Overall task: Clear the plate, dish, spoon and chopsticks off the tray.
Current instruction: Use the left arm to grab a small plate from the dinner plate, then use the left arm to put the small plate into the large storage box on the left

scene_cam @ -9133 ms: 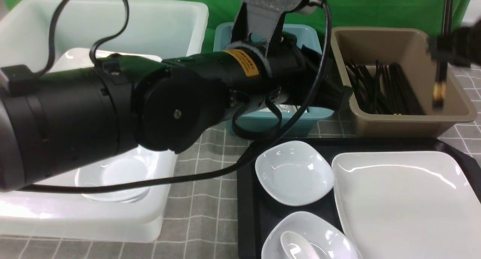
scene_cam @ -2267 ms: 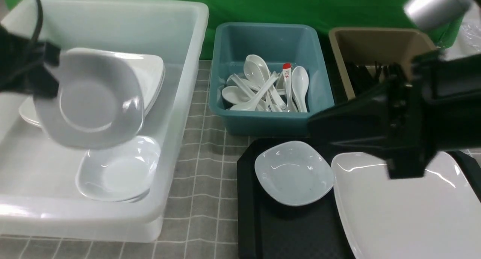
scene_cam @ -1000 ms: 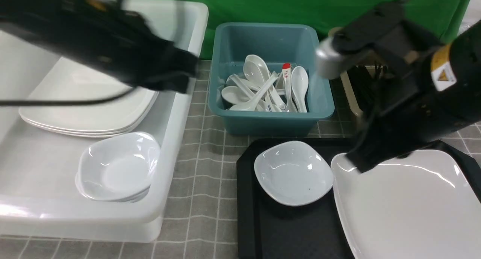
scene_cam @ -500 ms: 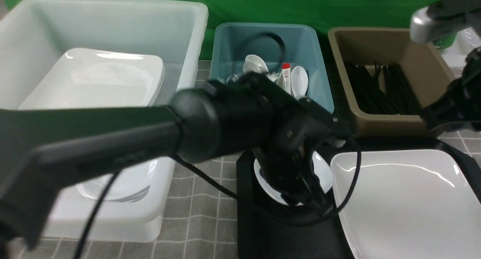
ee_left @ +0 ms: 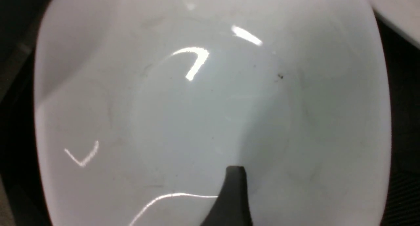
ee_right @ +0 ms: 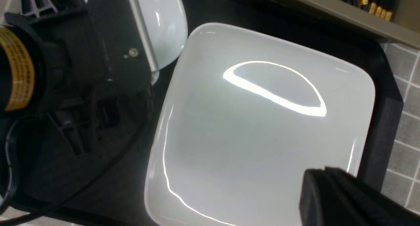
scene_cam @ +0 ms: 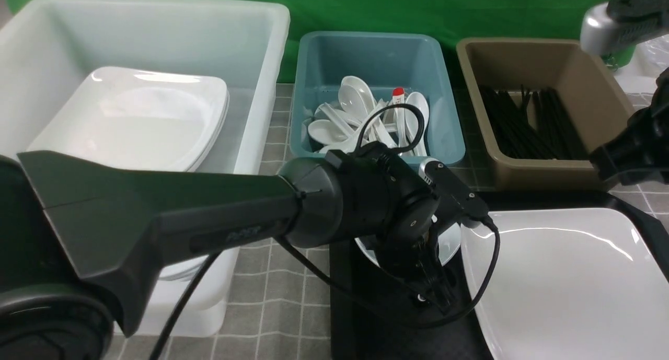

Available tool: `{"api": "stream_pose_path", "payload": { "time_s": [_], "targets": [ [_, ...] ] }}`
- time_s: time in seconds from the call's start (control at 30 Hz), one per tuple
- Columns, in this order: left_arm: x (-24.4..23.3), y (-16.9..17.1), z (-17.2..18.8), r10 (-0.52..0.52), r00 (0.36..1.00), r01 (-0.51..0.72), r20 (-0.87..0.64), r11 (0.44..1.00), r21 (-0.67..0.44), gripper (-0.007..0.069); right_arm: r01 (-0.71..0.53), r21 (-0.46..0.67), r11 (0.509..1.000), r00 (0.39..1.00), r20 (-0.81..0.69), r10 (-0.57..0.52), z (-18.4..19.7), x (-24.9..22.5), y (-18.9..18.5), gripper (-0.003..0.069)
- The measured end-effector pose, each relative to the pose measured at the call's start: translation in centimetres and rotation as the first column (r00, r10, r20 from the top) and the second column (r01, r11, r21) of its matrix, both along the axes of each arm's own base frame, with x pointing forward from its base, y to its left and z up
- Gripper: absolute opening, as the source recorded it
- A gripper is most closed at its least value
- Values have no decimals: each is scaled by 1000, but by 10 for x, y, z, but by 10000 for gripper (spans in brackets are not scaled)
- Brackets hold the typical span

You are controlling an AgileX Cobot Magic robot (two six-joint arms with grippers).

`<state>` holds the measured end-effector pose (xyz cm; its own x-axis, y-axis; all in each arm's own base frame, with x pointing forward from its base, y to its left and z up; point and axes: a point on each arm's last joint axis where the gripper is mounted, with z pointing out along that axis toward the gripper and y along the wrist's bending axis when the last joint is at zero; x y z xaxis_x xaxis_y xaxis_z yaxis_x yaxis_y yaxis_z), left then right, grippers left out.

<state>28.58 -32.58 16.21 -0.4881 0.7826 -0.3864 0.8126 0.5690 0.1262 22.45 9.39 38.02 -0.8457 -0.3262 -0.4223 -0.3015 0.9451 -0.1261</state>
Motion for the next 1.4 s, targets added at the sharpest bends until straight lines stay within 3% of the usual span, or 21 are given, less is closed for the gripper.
{"api": "stream_pose_path", "payload": {
  "time_s": [0.17, 0.37, 0.4, 0.67, 0.8, 0.9, 1.0, 1.03, 1.13, 1.17, 1.2, 1.23, 1.4],
  "targets": [
    [2, -2, -4, -6, 1000, 6, 11, 1000, -7, 479, -3, 16, 1000, 1000, 2, 2, 0, 0, 1, 37],
    [4, -2, -1, -15, 999, 15, 31, 1000, 13, 195, -21, 86, 996, 1000, -8, 22, 0, -1, 8, 37],
    [4, -2, -1, -15, 999, 15, 31, 1000, 13, 190, -23, 89, 996, 1000, -9, 24, 0, -1, 8, 37],
    [-12, 22, 77, 53, 997, -51, 62, 998, -25, 34, -55, 136, 989, 998, -17, 58, 0, -2, 13, 37],
    [-23, 43, 131, 103, 988, -89, 114, 988, -126, 28, -63, 156, 986, 997, -25, 68, 0, -3, 15, 37],
    [-37, 84, 200, 176, 960, -113, 217, 955, -274, 28, -78, 200, 977, 996, -32, 86, 1, -4, 19, 37],
    [-43, 111, 230, 236, 936, -139, 261, 929, -344, 28, -112, 254, 961, 992, -22, 121, 2, -5, 25, 37],
    [-48, 138, 251, 310, 910, -189, 277, 902, -388, 28, -160, 322, 933, 986, 0, 169, 5, -5, 33, 37],
    [-47, 168, 262, 402, 876, -279, 267, 873, -399, 28, -240, 413, 878, 968, 39, 246, 8, -5, 44, 37],
    [-42, 194, 261, 482, 843, -379, 241, 848, -370, 28, -298, 473, 829, 950, 64, 305, 10, -5, 54, 37],
    [-42, 196, 260, 489, 839, -390, 238, 846, -364, 28, -306, 478, 823, 948, 69, 312, 10, -5, 55, 37],
    [-35, 214, 250, 535, 816, -463, 217, 832, -306, 28, -361, 512, 780, 925, 89, 369, 9, -5, 66, 37],
    [-18, 233, 192, 551, 824, -536, 131, 833, -135, 28, -455, 511, 730, 870, 79, 487, -7, -7, 99, 37]
  ]
}}
